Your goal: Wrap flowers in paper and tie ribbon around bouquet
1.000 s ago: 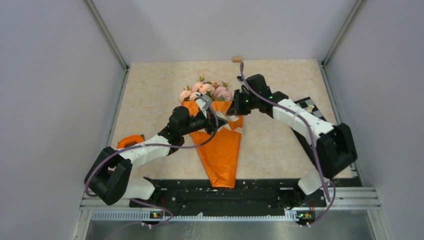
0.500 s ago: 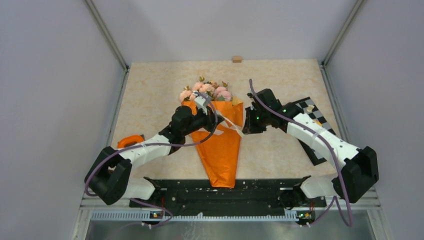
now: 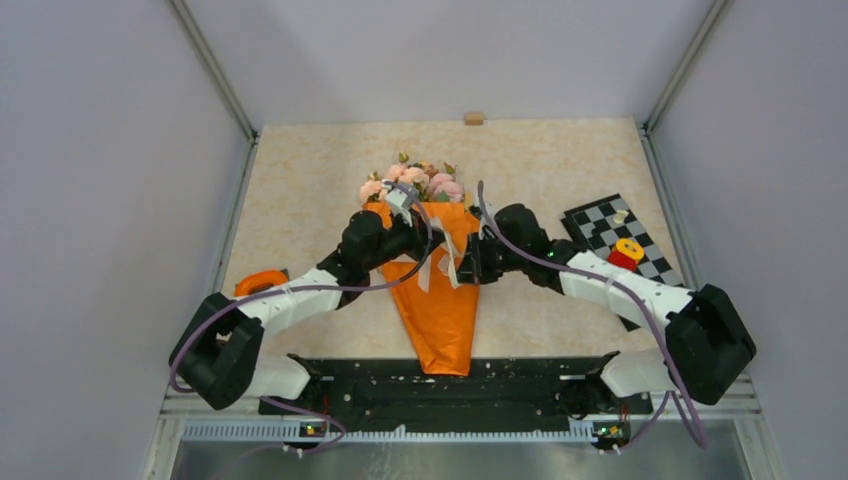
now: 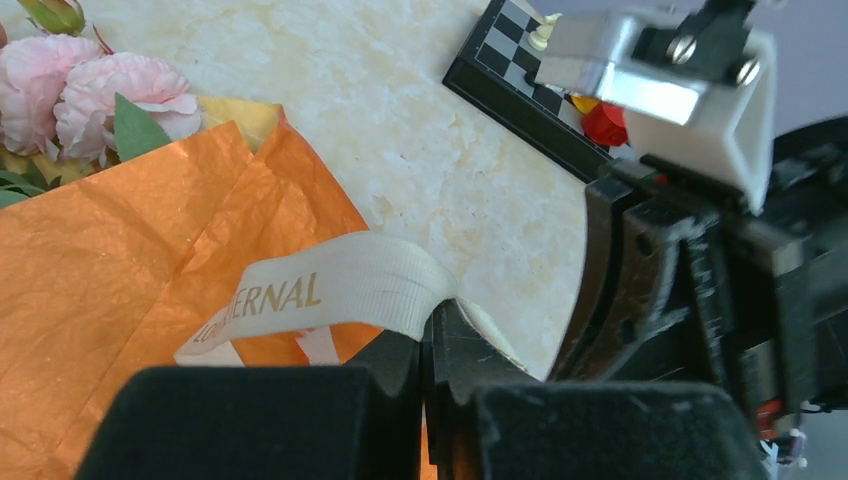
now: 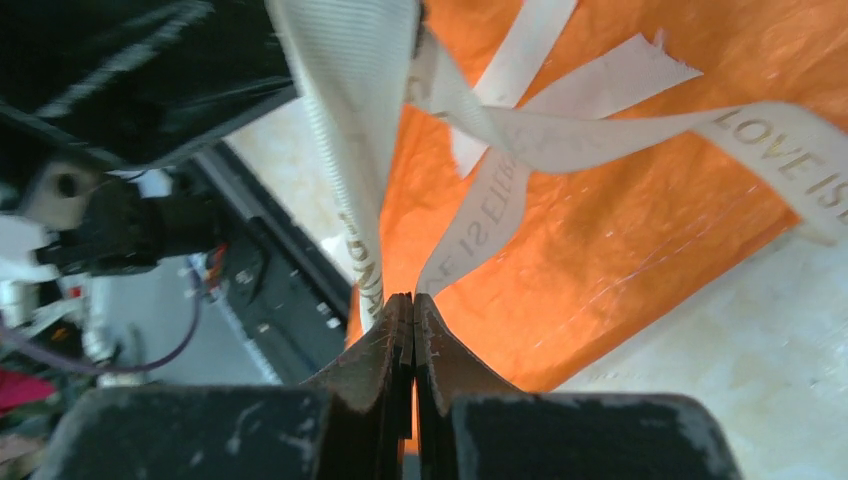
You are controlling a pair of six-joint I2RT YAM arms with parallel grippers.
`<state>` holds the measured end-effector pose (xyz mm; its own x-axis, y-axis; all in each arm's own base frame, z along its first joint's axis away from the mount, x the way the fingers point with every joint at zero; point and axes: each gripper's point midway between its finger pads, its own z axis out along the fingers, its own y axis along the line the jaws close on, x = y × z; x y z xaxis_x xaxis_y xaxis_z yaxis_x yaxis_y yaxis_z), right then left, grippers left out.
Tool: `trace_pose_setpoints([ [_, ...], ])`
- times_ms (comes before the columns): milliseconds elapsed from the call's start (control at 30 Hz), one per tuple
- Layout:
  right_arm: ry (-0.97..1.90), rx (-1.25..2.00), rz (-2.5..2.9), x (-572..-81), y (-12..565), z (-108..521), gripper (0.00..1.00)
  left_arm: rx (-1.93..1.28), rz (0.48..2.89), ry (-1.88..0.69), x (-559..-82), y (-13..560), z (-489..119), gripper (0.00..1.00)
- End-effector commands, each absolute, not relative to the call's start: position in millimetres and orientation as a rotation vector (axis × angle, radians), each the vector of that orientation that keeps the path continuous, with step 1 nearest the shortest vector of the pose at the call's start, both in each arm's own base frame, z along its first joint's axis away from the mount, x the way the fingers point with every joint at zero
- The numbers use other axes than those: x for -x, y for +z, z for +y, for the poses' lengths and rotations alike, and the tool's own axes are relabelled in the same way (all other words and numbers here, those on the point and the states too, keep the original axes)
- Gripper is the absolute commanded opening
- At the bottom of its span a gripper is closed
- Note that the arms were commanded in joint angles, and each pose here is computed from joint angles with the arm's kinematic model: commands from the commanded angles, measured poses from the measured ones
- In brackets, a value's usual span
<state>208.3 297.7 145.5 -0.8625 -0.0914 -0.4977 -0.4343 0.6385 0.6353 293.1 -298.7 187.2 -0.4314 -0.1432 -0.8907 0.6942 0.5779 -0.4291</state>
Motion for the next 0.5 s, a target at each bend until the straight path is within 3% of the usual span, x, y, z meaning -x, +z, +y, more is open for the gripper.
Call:
trace_pose_setpoints([
  [0, 0.951, 0.436, 2.194, -248, 134, 309, 0.0, -0.391, 1.712, -1.043, -299, 212, -298, 0.0],
  [233, 0.599, 0.279, 2.195, -278, 81, 293, 0.0, -0.417, 1.763, -1.088, -284, 195, -299, 0.0],
  [367, 0.578, 0.156, 2.125, -287, 83, 288, 0.0, -0.405, 1.789, -1.07, -279, 185, -293, 0.0],
  [467, 0.565, 0.111, 2.104, -289, 87, 283, 0.23, -0.4, 1.817, -1.048, -278, 176, -289, 0.0],
])
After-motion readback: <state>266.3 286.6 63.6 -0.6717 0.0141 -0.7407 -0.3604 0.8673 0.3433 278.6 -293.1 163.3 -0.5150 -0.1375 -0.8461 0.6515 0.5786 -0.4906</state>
